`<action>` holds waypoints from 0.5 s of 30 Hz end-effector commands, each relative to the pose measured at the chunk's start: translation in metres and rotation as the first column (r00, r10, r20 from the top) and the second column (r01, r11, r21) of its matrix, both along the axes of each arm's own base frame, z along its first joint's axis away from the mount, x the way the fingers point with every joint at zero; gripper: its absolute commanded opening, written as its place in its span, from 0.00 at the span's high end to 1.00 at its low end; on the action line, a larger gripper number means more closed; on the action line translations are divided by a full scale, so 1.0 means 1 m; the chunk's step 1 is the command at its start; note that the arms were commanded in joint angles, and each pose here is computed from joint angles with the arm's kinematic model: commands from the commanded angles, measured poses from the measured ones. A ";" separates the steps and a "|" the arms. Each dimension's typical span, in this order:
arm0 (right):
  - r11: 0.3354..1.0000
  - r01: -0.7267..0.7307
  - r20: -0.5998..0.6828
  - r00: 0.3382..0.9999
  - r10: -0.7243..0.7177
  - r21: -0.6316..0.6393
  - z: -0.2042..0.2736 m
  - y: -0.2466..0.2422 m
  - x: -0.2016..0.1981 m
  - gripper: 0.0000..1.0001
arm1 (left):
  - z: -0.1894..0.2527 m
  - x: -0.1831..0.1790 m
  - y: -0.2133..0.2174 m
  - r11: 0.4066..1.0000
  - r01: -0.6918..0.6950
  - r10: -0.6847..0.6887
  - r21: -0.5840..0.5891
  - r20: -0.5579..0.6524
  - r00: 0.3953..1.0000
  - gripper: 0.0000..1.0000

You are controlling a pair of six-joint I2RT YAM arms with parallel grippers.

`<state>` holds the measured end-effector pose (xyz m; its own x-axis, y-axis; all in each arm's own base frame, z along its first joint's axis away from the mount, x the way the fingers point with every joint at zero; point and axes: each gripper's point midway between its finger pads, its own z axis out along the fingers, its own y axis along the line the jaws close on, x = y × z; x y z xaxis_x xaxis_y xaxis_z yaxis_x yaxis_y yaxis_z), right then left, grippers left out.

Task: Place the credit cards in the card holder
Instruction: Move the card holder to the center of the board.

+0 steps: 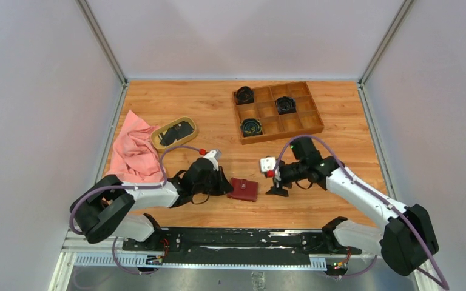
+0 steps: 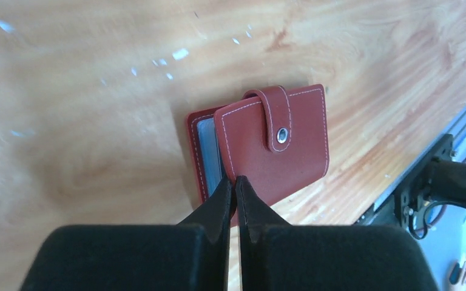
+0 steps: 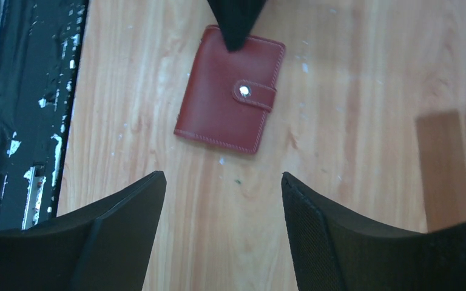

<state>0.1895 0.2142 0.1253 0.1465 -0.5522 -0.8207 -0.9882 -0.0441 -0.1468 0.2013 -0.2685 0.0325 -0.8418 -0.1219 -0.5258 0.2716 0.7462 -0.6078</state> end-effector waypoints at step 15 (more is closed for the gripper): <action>0.956 -0.115 0.210 0.962 0.175 -0.270 -0.077 0.066 -0.013 0.49 | 0.001 -0.032 -0.037 0.985 -0.101 0.091 -0.143 -0.075 0.993 1.00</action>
